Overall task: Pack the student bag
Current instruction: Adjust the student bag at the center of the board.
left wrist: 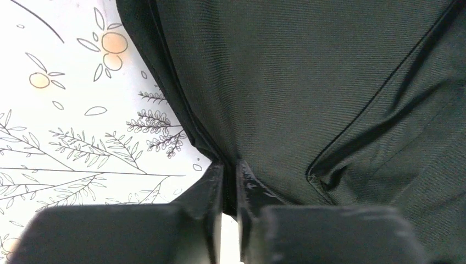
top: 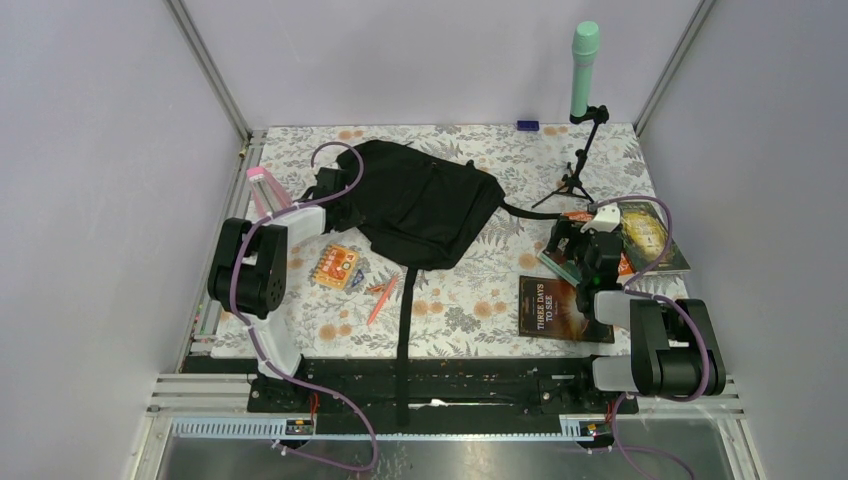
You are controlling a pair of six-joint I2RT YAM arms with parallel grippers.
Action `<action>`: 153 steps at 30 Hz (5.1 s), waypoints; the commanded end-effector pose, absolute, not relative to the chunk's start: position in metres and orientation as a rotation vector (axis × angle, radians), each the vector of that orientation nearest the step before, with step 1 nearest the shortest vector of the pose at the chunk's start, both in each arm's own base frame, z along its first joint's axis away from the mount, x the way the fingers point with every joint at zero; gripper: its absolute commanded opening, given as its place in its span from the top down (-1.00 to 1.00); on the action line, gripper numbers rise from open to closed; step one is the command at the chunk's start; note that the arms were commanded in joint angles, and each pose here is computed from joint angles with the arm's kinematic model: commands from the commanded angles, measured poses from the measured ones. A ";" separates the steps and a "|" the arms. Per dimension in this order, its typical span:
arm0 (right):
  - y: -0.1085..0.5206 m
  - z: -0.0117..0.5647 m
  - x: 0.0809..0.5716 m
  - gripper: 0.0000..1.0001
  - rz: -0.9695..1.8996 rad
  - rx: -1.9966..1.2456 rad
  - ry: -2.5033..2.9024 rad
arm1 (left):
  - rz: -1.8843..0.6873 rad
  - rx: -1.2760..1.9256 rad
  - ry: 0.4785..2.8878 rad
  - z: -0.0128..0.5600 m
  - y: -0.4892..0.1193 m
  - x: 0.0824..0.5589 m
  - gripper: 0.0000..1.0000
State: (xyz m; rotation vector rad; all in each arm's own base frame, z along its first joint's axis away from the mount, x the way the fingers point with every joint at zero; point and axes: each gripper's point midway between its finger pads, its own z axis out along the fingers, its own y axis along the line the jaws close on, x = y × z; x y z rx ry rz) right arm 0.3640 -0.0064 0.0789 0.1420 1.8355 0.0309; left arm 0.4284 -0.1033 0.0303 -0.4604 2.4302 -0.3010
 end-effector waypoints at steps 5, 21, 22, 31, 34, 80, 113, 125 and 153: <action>-0.031 0.111 0.359 -0.97 -0.065 0.277 1.736 | -0.299 -0.261 2.224 0.105 -0.118 0.449 1.00; -0.039 0.168 0.303 -0.96 0.040 0.611 1.672 | -0.362 0.061 1.675 0.322 -0.126 0.389 1.00; -0.028 0.173 0.300 -0.96 0.114 0.579 1.638 | -0.394 0.101 1.637 0.336 -0.132 0.381 1.00; 0.056 0.231 0.277 -0.97 0.508 0.178 1.711 | -0.686 0.505 1.346 0.433 -0.179 0.279 1.00; 0.093 0.245 0.268 -0.95 0.696 -0.011 1.786 | -0.748 0.601 1.317 0.444 -0.188 0.253 1.00; 0.248 0.383 0.329 -1.00 1.007 -1.134 1.400 | -1.196 1.156 1.199 0.453 -0.236 0.121 1.00; 0.161 0.357 0.281 1.00 0.796 -0.136 1.860 | -0.516 0.566 1.566 0.397 -0.184 0.274 -0.98; 0.121 0.331 0.273 1.00 0.871 0.445 1.706 | -0.862 0.837 1.504 0.363 -0.271 0.224 -0.97; 0.060 0.138 0.229 -0.83 0.430 0.652 2.016 | -0.821 0.612 2.146 0.201 -0.315 0.253 -0.98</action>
